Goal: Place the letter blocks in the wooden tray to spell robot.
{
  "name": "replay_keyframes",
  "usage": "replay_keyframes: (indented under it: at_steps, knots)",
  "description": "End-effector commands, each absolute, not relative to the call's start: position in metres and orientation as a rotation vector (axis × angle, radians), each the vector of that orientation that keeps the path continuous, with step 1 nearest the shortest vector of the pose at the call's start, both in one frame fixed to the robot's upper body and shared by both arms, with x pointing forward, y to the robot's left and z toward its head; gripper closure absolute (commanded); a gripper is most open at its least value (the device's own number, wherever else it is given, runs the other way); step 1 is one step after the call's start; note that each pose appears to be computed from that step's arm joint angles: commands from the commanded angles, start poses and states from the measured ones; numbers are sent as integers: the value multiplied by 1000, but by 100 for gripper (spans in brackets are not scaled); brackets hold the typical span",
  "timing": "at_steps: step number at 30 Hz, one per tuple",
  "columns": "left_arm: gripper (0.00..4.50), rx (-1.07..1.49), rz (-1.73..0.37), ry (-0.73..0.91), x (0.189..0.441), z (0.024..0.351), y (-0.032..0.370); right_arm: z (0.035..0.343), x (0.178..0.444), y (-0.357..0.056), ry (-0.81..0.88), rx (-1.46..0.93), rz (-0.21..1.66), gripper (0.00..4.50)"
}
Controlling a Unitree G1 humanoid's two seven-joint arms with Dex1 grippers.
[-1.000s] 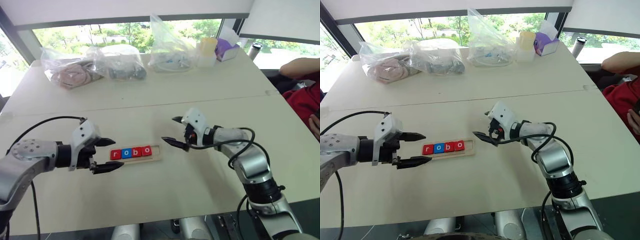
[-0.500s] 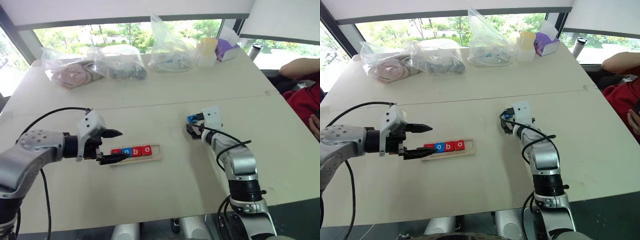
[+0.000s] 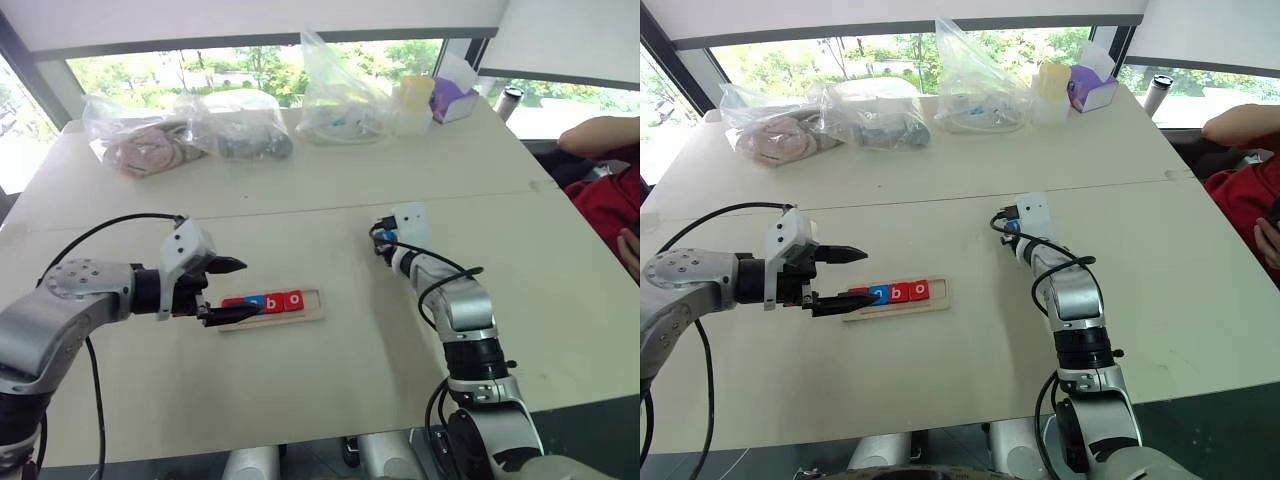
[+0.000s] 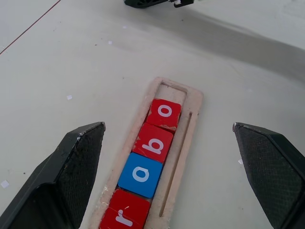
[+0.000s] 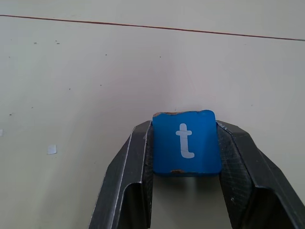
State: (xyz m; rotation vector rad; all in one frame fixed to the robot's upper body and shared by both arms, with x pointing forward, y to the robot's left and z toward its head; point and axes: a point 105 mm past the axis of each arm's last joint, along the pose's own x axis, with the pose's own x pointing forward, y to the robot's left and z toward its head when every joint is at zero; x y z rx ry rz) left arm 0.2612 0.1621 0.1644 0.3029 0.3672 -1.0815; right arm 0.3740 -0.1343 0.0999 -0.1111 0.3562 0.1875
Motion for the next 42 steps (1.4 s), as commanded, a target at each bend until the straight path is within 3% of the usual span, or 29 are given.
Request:
replay_keyframes:
  at_steps: [1,4,7,14,21,25,27,29,31,34,42]
  knots:
    - [0,321,-1099,309,261,176,158,127,349,-138,322,-73,178,327]
    - [0,280,-1129,253,265,185,149,129,314,-140,395,-26,152,327]
    - [0,203,-1202,186,265,197,132,123,295,-130,484,69,131,327]
    - [0,236,-1348,241,256,187,116,91,287,-118,625,127,128,327]
    - [0,285,-1373,260,261,178,113,102,295,-116,599,97,136,1]
    - [0,301,-1375,274,261,173,117,136,305,-131,468,108,139,1]
    - [0,303,-1382,281,259,173,119,160,309,-132,362,46,275,1]
    - [0,304,-1410,296,254,174,121,186,304,-131,242,-85,544,1]
    - [0,314,-1451,315,247,173,121,195,283,-126,161,-266,855,1]
    - [0,349,-1527,347,232,173,119,176,274,-145,236,-395,1099,1]
    - [0,348,-1507,354,220,171,117,128,304,-168,274,-714,1306,1]
